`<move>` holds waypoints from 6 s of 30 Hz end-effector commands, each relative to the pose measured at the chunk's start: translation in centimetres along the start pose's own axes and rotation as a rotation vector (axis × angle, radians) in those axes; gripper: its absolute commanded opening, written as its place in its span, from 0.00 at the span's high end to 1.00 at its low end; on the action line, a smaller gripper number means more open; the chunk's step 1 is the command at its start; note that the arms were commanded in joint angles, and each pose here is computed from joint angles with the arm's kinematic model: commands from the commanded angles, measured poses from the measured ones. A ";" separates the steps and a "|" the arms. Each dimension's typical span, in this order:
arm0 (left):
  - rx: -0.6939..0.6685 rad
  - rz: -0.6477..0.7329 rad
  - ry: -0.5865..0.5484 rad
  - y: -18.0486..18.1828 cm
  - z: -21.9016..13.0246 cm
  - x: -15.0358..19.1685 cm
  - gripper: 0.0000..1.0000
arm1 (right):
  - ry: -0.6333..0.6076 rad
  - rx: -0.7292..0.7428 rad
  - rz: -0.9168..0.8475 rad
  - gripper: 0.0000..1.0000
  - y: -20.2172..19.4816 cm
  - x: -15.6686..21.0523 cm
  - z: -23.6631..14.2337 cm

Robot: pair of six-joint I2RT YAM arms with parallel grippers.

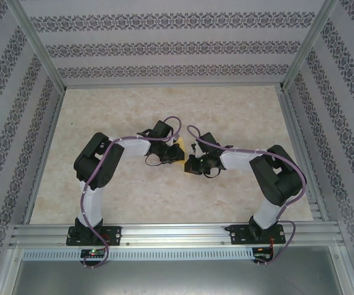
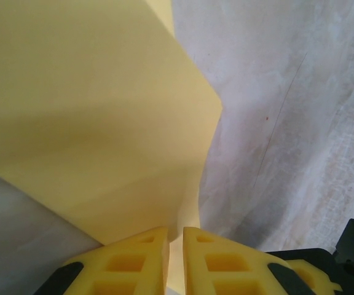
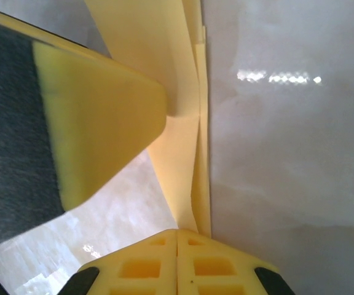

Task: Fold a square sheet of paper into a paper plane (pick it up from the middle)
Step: Fold the wing for the fifth time at the center of the table.

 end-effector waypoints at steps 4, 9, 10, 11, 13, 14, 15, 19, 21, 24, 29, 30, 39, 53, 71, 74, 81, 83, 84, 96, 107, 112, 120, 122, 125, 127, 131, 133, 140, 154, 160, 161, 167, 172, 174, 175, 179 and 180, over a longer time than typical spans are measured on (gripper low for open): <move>-0.180 -0.072 0.025 4.1 1.5 1.0 0.84 | 0.061 0.054 0.017 0.93 -1.5 2.4 0.2; -0.207 -0.087 0.031 4.5 1.6 1.0 0.84 | 0.089 0.078 0.028 0.93 -2.2 3.8 -0.3; -0.210 -0.090 0.033 4.6 1.7 1.0 0.84 | 0.092 0.083 0.028 0.93 -2.4 4.2 -0.5; -0.212 -0.089 0.034 4.7 1.7 1.0 0.84 | 0.093 0.080 0.027 0.93 -2.4 4.4 -0.7; -0.211 -0.088 0.037 4.6 1.7 1.0 0.84 | 0.085 0.071 0.023 0.93 -2.2 4.3 -1.2; -0.209 -0.088 0.038 4.6 1.7 1.0 0.84 | 0.066 0.058 0.013 0.93 -1.8 3.9 -1.6; -0.208 -0.086 0.038 4.5 1.7 1.0 0.84 | 0.046 0.042 0.003 0.93 -1.3 3.5 -1.9; -0.196 -0.079 0.042 4.3 1.7 0.9 0.84 | -0.069 -0.016 -0.047 0.92 1.1 0.7 -3.6; -0.192 -0.077 0.046 4.2 1.7 1.0 0.84 | -0.090 -0.026 -0.057 0.91 1.6 -0.3 -3.6; -0.182 -0.078 0.047 4.0 1.7 0.9 0.84 | -0.082 -0.031 -0.055 0.92 1.8 -1.1 -2.4; -0.161 -0.075 0.057 3.7 1.8 0.9 0.84 | -0.079 -0.023 -0.044 0.92 1.2 -1.9 -0.7; -0.157 -0.074 0.058 3.6 1.8 0.9 0.84 | -0.074 -0.015 -0.036 0.93 0.9 -1.9 -0.4; -0.157 -0.063 0.057 3.4 1.6 0.8 0.83 | 0.009 0.068 0.018 0.93 -2.4 1.5 0.5; -0.141 -0.067 0.066 3.3 1.7 0.9 0.83 | -0.128 -0.053 -0.044 0.93 1.4 -3.1 -0.6; 0.027 0.154 0.026 -1.9 -1.6 -2.0 0.82 | 0.062 0.146 0.016 0.93 -4.7 2.5 1.1; 0.047 0.257 -0.006 -2.9 -3.2 -1.9 0.81 | 0.058 0.151 0.025 0.94 -4.7 2.3 1.0; 0.028 0.367 -0.041 -1.9 -4.1 -2.0 0.81 | 0.077 0.154 0.038 0.94 -4.8 2.3 1.4; 0.023 0.369 -0.040 -1.6 -3.7 -2.2 0.81 | 0.081 0.155 0.037 0.94 -4.9 2.3 1.5; 0.021 0.365 -0.038 -1.3 -3.4 -2.3 0.82 | 0.081 0.153 0.037 0.94 -4.8 2.3 1.5; 0.030 0.340 -0.007 -0.2 -1.2 -3.2 0.83 | 0.103 0.154 0.044 0.94 -5.0 2.6 1.8; -0.123 0.268 -0.052 2.6 -1.1 -4.8 0.87 | 0.175 0.213 0.045 0.94 -6.2 4.2 1.6; -0.134 0.265 -0.067 2.8 -1.5 -5.9 0.87 | 0.194 0.225 0.046 0.94 -6.6 4.9 1.6; -0.136 0.274 -0.083 3.2 -1.8 -7.8 0.87 | 0.200 0.232 0.047 0.94 -6.9 5.2 1.8; -0.138 0.266 -0.093 3.7 -2.1 -8.4 0.88 | 0.203 0.233 0.051 0.93 -7.0 5.3 1.8; -0.141 0.255 -0.094 4.4 -2.3 -9.4 0.88 | 0.205 0.238 0.053 0.93 -7.1 5.4 1.8; -0.140 0.243 -0.098 4.9 -2.5 -10.0 0.88 | 0.208 0.239 0.055 0.93 -7.1 5.6 1.8; -0.155 0.223 -0.115 5.7 -2.9 -11.3 0.88 | 0.215 0.245 0.058 0.93 -7.3 5.8 1.8; -0.166 0.218 -0.126 6.0 -3.1 -11.8 0.88 | 0.216 0.246 0.059 0.93 -7.4 5.8 1.8; -0.211 0.196 -0.146 7.6 -3.5 -13.0 0.88 | 0.217 0.251 0.062 0.93 -7.5 6.0 1.8; -0.173 0.184 -0.188 3.7 -7.0 -13.4 0.90 | 0.207 0.247 0.073 0.93 -7.4 6.2 1.5; -0.162 0.193 -0.271 0.4 -8.3 -10.6 0.90 | 0.201 0.240 0.074 0.93 -7.2 5.9 1.6; -0.153 0.195 -0.268 0.1 -8.1 -9.8 0.90 | 0.200 0.240 0.074 0.93 -7.2 5.8 1.6; -0.075 0.212 -0.194 -1.7 -6.1 -5.3 0.90 | 0.193 0.234 0.073 0.93 -7.1 5.6 1.7; 0.024 0.181 -0.062 -2.4 -3.3 -2.2 0.90 | 0.189 0.223 0.075 0.97 -6.8 5.4 1.7; 0.017 0.174 -0.032 -2.3 -2.2 -1.6 0.91 | 0.189 0.221 0.077 0.99 -6.8 5.3 1.7; 0.014 0.174 -0.019 -2.2 -1.7 -1.4 0.91 | 0.190 0.221 0.078 1.00 -6.8 5.3 1.7; 0.047 0.170 -0.001 -2.6 -0.8 -1.4 0.93 | 0.193 0.223 0.080 1.00 -6.8 5.4 1.6; 0.050 0.169 -0.002 -2.7 -0.8 -1.5 0.93 | 0.195 0.223 0.080 1.00 -6.8 5.4 1.6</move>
Point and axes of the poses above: each hand's point on the last joint's axis, 136 mm out from that joint toward the fingers, its own z axis out along the fingers, its own y axis along the line the jaws close on, x = y × z, the point moved 5 cm from there along -z, back along the fingers, and after that the axes turned 5 degrees about -z, right-handed, at the moved point
